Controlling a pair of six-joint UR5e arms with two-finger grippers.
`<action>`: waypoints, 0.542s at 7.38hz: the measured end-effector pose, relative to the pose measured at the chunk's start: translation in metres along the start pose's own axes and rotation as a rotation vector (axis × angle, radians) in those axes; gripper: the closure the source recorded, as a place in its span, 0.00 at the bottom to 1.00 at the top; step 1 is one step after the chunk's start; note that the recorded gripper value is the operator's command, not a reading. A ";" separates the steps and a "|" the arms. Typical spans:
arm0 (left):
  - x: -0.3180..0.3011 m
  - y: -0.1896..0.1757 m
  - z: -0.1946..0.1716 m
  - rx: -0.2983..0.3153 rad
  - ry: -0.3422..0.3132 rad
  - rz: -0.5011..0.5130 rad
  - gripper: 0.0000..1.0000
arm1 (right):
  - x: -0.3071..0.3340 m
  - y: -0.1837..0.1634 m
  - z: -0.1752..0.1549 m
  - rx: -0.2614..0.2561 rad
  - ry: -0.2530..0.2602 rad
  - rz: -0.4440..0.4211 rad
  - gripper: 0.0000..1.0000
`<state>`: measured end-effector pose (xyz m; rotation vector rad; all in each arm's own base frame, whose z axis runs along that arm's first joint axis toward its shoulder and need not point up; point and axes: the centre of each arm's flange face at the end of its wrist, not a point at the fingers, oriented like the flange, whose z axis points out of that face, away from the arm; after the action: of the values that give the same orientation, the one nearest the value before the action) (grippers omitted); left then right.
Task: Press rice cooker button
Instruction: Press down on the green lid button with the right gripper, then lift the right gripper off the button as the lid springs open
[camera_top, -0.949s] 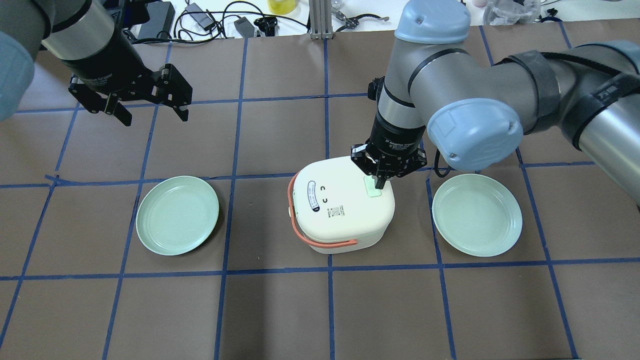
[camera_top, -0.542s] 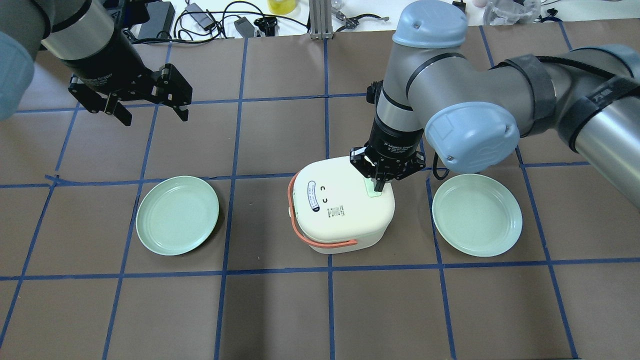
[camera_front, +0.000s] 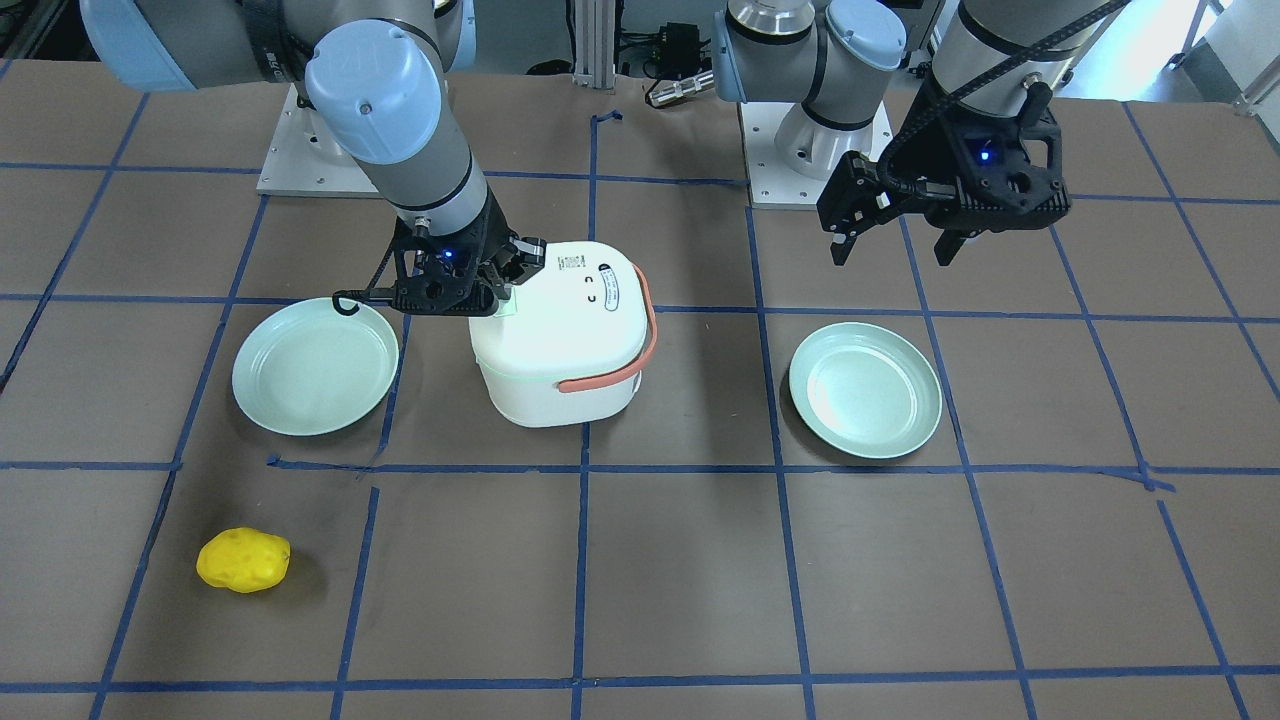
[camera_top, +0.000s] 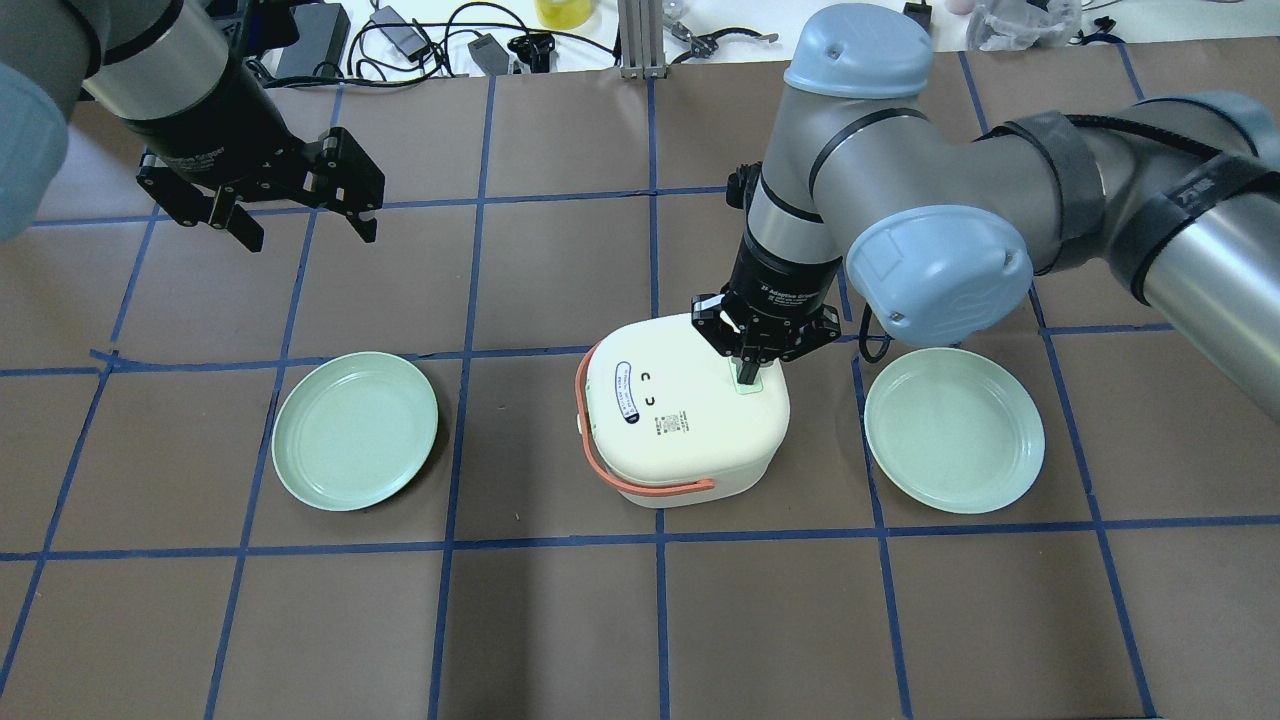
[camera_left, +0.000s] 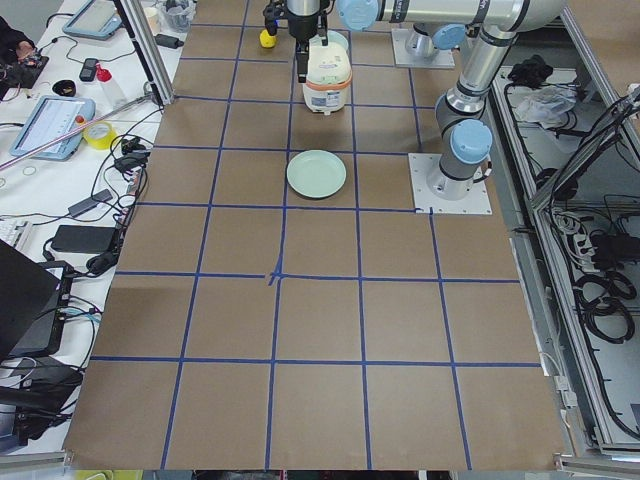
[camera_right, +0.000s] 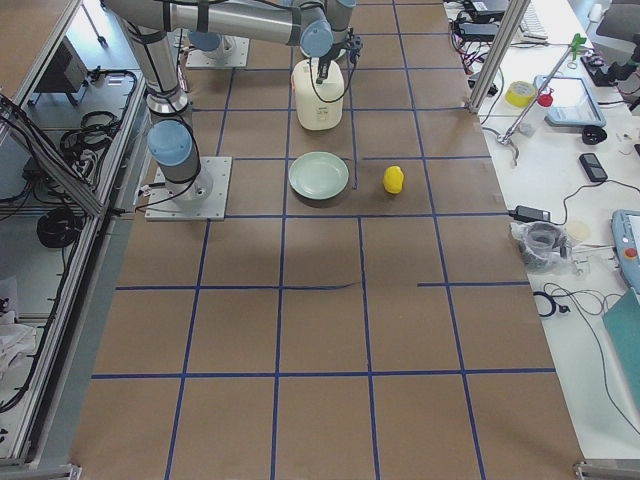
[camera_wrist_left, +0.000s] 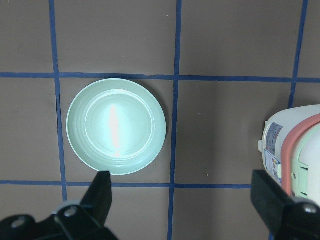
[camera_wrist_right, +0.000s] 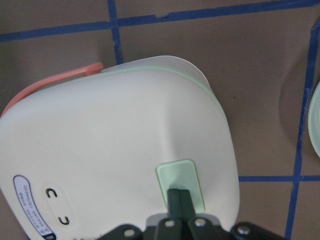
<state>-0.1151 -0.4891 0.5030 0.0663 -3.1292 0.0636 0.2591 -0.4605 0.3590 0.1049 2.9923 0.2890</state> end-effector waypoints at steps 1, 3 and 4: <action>0.000 0.000 0.000 0.000 0.000 0.000 0.00 | 0.000 0.000 0.001 -0.002 0.002 0.001 1.00; 0.000 0.000 0.000 0.000 0.000 0.000 0.00 | 0.002 0.002 0.006 -0.010 0.010 0.003 1.00; 0.000 0.000 0.000 0.000 0.000 0.000 0.00 | 0.003 0.002 0.008 -0.012 0.011 0.004 1.00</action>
<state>-0.1151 -0.4891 0.5030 0.0658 -3.1292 0.0636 0.2574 -0.4565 0.3514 0.1080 3.0009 0.3091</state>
